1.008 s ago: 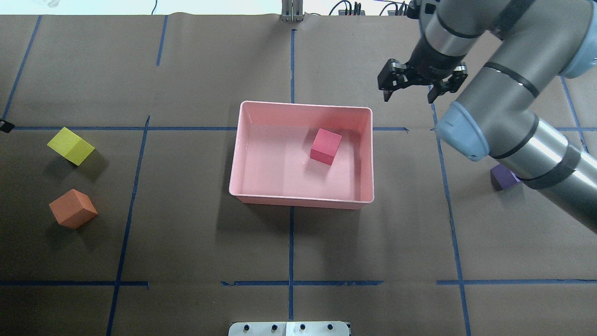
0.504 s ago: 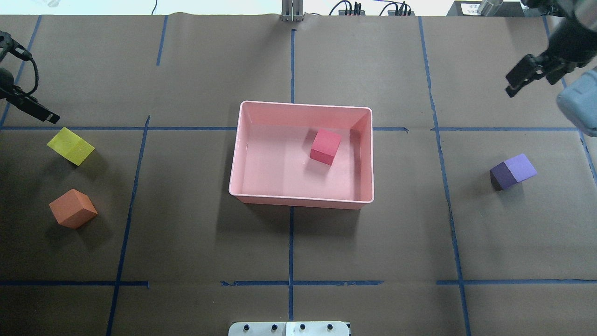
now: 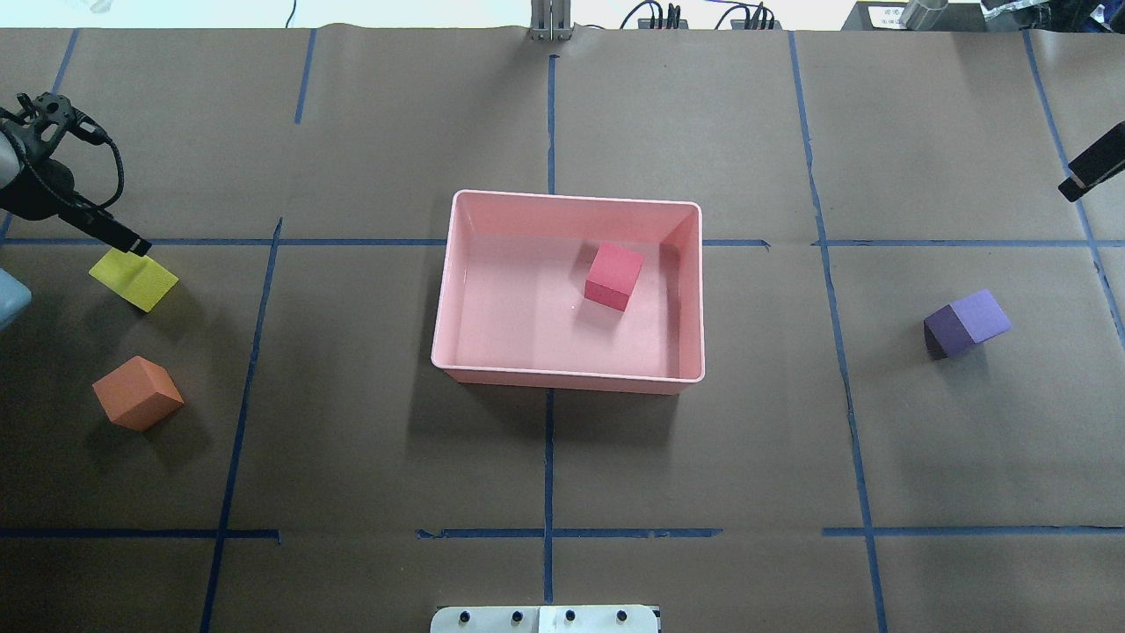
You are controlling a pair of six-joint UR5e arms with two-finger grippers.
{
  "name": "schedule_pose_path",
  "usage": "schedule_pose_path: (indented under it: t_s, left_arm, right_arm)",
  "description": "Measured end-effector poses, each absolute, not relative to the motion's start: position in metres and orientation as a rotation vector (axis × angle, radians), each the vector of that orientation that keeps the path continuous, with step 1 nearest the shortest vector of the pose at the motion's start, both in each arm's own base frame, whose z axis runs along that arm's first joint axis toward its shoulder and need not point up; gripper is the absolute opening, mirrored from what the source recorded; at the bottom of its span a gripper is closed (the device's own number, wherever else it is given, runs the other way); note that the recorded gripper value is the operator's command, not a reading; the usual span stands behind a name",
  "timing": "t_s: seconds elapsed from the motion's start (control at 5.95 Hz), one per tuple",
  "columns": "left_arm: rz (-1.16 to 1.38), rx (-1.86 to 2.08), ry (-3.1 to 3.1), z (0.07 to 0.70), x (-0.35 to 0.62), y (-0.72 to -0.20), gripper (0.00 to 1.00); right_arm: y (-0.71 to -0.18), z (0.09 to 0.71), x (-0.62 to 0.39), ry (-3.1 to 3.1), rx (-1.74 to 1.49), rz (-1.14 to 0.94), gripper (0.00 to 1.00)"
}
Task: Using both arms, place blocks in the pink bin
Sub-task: 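Release the red cube into the bin while the left gripper reaches for yellow cube, then grasp the yellow cube with the left gripper and lift it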
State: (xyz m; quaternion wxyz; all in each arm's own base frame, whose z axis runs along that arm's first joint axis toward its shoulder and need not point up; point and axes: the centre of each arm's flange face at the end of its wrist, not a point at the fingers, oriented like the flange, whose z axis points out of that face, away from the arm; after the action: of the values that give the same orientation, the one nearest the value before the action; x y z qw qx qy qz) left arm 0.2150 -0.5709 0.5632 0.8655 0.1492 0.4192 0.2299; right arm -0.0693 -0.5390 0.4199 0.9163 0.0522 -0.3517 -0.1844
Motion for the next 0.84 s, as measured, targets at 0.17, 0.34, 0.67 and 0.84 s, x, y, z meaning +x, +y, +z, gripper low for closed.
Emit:
schedule_pose_path:
  t_s: [0.17, 0.34, 0.67, 0.84]
  left_arm:
    - [0.481, 0.295, 0.878, 0.571, 0.217, -0.564, 1.00]
    - [0.485, 0.275, 0.879, 0.578, 0.223, -0.557, 1.00]
    - [0.460, 0.211, 0.919, 0.575, 0.248, -0.543, 1.00]
    - [0.457, 0.194, 0.933, 0.574, 0.253, -0.540, 1.00]
  right_arm:
    - [-0.537, 0.423, -0.067, -0.724, 0.106, -0.380, 1.00]
    - [-0.536, 0.425, -0.067, -0.724, 0.103, -0.380, 1.00]
    - [-0.534, 0.429, -0.066, -0.723, 0.098, -0.378, 1.00]
    - [-0.534, 0.430, -0.066, -0.723, 0.098, -0.378, 1.00]
